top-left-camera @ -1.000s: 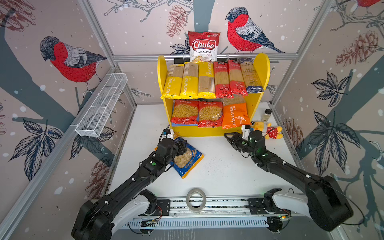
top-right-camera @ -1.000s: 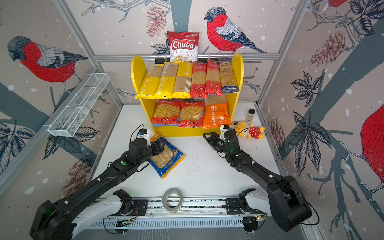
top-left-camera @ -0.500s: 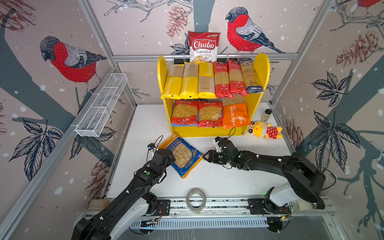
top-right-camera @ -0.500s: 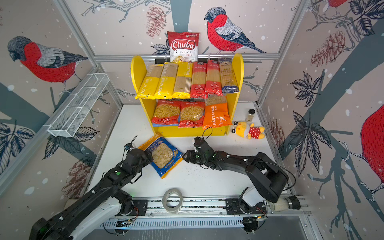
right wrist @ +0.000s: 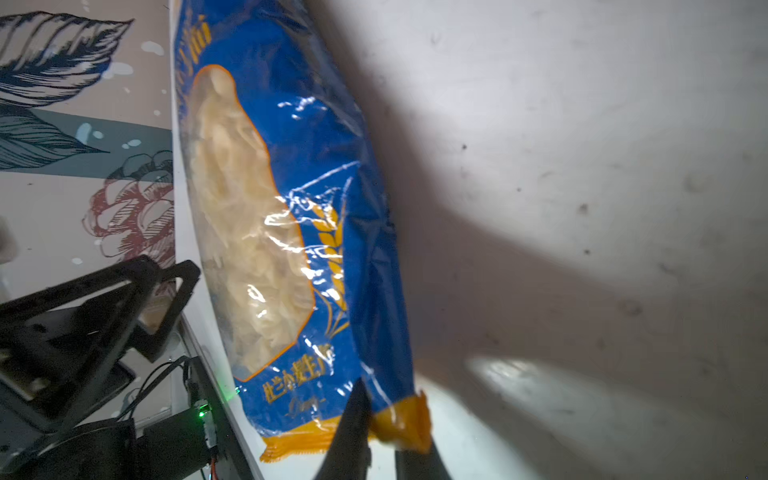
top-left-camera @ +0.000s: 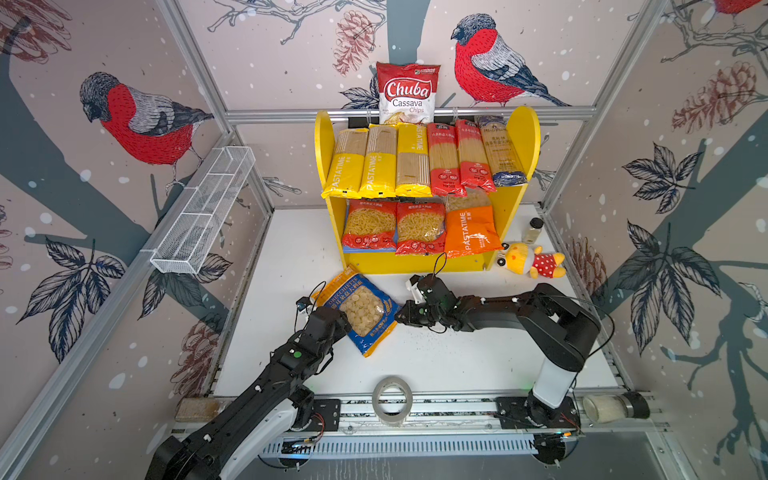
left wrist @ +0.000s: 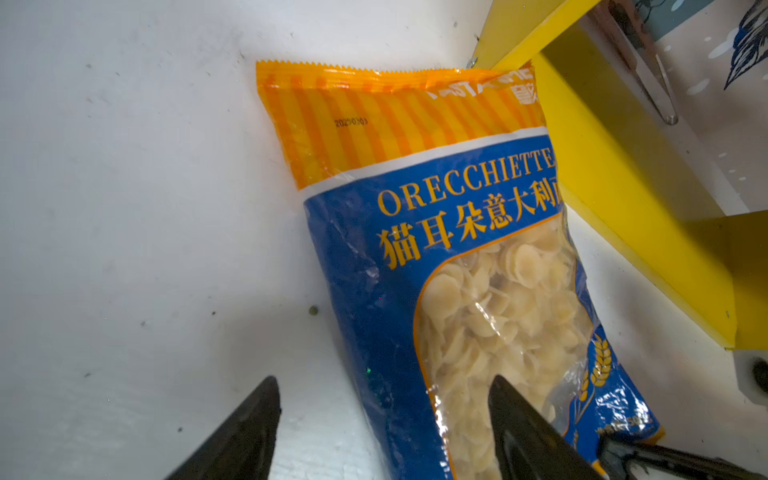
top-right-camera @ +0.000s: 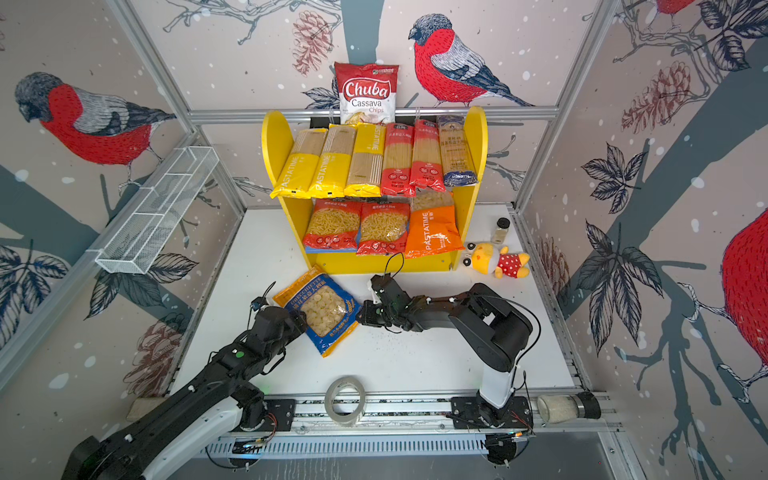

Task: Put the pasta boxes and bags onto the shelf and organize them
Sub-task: 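Close both grippers on the blue orecchiette bag's edges from either side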

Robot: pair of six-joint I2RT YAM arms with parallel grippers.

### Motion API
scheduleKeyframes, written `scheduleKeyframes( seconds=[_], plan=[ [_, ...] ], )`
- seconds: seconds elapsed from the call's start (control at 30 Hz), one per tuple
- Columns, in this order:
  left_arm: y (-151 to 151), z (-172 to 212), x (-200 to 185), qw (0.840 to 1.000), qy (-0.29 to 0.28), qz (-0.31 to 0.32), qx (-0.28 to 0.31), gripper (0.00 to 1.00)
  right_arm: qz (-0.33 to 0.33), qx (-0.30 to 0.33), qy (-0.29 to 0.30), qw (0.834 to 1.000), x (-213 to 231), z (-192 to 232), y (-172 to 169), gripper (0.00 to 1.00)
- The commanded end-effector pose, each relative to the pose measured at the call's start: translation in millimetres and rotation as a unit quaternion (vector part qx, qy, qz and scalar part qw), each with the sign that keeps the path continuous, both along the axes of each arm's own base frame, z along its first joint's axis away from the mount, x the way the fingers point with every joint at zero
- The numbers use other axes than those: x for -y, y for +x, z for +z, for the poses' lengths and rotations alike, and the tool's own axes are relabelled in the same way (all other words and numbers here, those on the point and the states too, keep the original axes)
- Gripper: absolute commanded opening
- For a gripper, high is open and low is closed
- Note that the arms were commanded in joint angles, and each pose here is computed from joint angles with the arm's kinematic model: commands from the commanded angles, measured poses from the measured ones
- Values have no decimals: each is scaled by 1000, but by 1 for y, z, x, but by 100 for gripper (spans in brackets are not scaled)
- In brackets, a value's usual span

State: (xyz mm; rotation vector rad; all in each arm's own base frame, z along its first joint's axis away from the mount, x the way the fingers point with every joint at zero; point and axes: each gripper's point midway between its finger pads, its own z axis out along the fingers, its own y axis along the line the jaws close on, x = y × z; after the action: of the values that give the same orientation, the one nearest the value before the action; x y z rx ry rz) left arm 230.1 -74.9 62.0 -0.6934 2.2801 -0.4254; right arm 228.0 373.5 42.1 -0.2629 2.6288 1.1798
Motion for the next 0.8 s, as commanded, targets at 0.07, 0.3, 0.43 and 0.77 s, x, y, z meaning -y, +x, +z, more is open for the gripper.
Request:
scheduleKeyframes(
  seconds=[0.07, 0.3, 0.43, 0.77],
  plan=[
    [10, 7, 19, 999, -38, -28, 22, 78, -27, 2, 23, 999, 22, 13, 6, 3],
    [13, 17, 57, 994, -63, -75, 41, 78, -121, -18, 7, 993, 108, 12, 7, 0],
    [15, 18, 84, 989, -87, -112, 47, 78, -146, -16, -21, 989, 138, 9, -6, 1],
    [18, 14, 129, 975, -106, -194, 37, 74, -53, 0, -71, 996, 124, 10, -43, 33]
  ],
)
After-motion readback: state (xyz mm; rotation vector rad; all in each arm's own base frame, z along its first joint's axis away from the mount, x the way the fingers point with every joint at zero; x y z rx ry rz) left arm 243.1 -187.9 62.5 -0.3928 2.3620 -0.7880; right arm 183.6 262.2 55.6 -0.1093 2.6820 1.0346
